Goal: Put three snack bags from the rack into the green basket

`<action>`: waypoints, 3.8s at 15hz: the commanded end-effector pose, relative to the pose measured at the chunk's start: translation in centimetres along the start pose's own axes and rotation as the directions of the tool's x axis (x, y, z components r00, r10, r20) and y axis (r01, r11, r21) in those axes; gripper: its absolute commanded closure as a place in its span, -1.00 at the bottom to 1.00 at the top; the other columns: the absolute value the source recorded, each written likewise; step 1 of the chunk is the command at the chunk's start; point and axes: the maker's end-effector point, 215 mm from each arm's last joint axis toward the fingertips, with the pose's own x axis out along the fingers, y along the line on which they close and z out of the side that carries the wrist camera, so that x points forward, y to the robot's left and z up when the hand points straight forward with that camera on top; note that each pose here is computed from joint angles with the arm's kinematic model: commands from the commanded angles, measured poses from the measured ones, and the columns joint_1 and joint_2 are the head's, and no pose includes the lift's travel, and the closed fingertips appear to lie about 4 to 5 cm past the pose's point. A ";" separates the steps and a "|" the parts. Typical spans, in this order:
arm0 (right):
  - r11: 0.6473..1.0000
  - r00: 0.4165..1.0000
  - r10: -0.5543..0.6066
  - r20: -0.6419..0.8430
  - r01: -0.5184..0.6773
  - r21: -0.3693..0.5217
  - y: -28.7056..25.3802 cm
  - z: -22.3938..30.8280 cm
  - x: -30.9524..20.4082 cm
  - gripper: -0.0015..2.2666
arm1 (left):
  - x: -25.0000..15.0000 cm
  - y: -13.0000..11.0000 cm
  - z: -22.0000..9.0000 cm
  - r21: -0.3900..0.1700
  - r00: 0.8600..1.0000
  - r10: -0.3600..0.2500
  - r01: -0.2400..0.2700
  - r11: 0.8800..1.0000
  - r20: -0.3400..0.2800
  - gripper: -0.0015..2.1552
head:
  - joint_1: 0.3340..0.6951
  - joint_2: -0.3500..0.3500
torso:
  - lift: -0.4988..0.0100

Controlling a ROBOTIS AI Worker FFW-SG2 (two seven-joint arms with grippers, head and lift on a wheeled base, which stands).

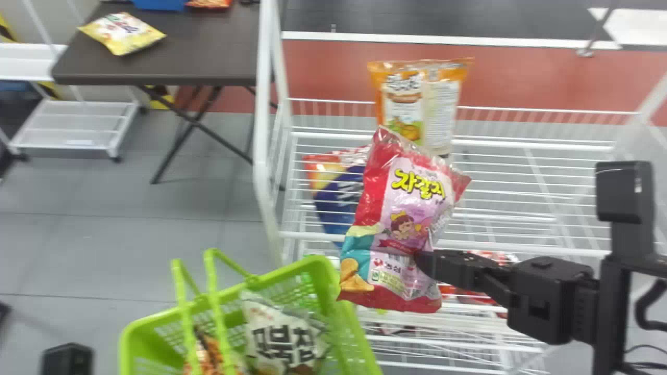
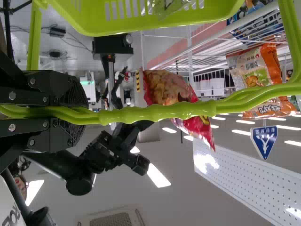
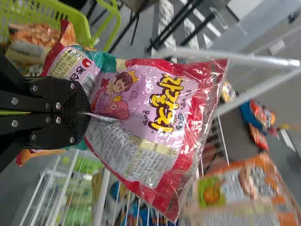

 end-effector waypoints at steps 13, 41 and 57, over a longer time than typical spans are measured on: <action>0.987 0.868 0.151 -0.472 -0.158 0.024 6.1 -16.8 11.7 0.96 | 4.4 -2.8 1.7 0.079 0.990 -0.105 0.112 0.991 -0.090 0.99 | 1.00 1.00 | 0.96; 0.835 0.735 -0.381 0.560 0.534 -0.133 -15.9 -1.1 -1.3 -0.95 | 1.3 -0.2 1.5 -0.003 0.998 -0.059 0.059 0.998 -0.016 0.99 | 1.00 -0.44 | 0.96; 0.837 0.716 -0.385 0.582 0.536 -0.106 -15.7 -1.6 -2.9 -0.94 | 1.3 -0.3 1.1 -0.008 0.998 -0.063 0.063 0.998 -0.019 0.99 | 1.00 -0.51 | 0.96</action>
